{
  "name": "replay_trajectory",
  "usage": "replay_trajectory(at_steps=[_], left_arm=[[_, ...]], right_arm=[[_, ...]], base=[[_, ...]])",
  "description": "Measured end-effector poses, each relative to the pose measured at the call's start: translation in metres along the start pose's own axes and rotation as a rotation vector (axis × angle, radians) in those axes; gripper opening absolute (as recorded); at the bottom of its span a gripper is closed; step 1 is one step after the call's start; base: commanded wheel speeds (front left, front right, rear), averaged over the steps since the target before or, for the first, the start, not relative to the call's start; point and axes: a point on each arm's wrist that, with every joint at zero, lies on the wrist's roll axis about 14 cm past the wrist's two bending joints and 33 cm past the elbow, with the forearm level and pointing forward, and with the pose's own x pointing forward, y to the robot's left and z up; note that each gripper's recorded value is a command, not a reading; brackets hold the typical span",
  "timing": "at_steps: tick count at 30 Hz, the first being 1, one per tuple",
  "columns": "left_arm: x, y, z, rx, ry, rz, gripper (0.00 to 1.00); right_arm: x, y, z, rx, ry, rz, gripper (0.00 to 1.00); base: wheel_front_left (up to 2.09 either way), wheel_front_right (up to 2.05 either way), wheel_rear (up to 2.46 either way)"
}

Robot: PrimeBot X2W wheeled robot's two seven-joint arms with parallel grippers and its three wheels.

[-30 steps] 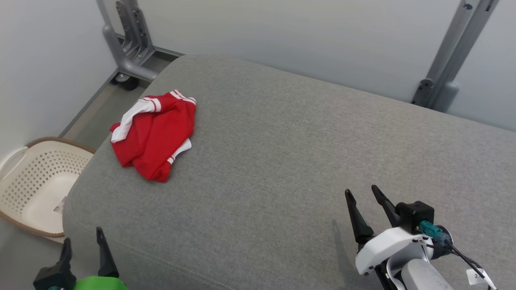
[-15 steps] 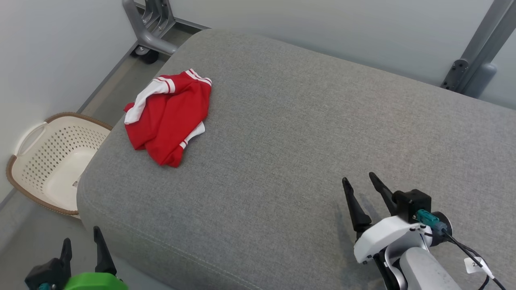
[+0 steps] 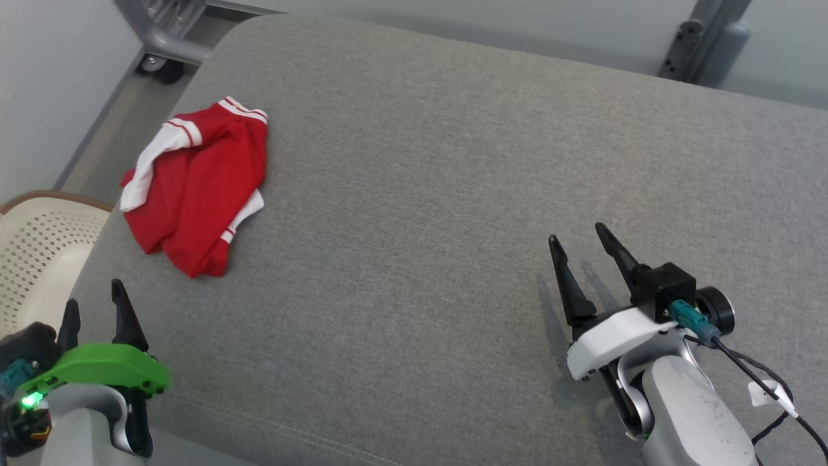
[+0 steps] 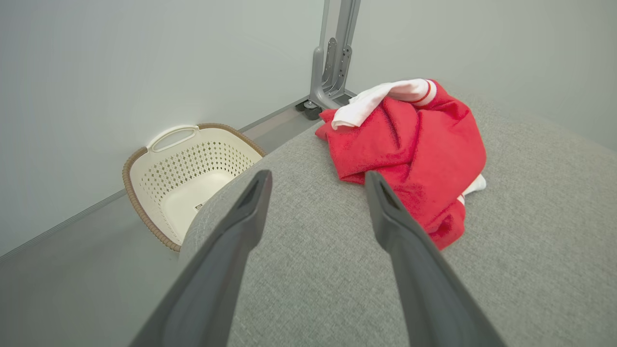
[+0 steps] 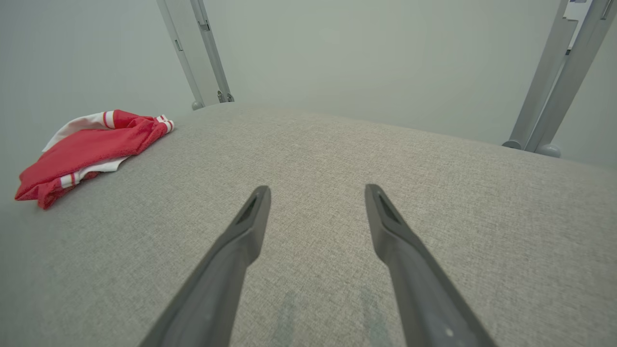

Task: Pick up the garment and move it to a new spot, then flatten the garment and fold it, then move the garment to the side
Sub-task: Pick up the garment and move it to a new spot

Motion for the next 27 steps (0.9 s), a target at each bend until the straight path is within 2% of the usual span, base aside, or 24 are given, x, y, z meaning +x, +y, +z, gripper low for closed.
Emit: replay_trajectory(at_steps=[7,11,15,21,22,23,27], left_arm=[[0.046,-0.033,-0.002,0.036,0.041,-0.055,1.0],[0.062,-0.059,-0.02,0.06,0.097,-0.106,1.0],[0.078,-0.066,-0.033,0.089,0.142,-0.114,1.0],[0.088,-0.07,-0.074,0.116,0.271,-0.088,0.99],[0.09,-0.072,-0.078,0.124,0.283,-0.088,0.33],[0.094,-0.074,-0.078,0.133,0.283,-0.092,0.0],[0.102,-0.085,-0.078,0.152,0.276,-0.115,0.0]], right_arm=[[0.001,-0.034,0.005,-0.021,-0.037,-0.071,1.0],[-0.002,-0.053,-0.001,-0.026,-0.031,-0.112,1.0],[-0.004,-0.068,-0.003,-0.029,-0.035,-0.146,1.0],[-0.012,-0.09,-0.016,-0.032,-0.013,-0.196,1.0],[-0.013,-0.093,-0.018,-0.031,-0.009,-0.205,1.0],[-0.015,-0.097,-0.019,-0.031,-0.006,-0.216,1.0],[-0.022,-0.108,-0.021,-0.025,0.001,-0.251,1.0]], base=[[0.0,0.0,0.0],[0.0,0.0,0.0],[0.0,0.0,0.0],[0.0,0.0,0.0],[0.0,0.0,0.0],[0.0,0.0,0.0],[0.0,0.0,0.0]])
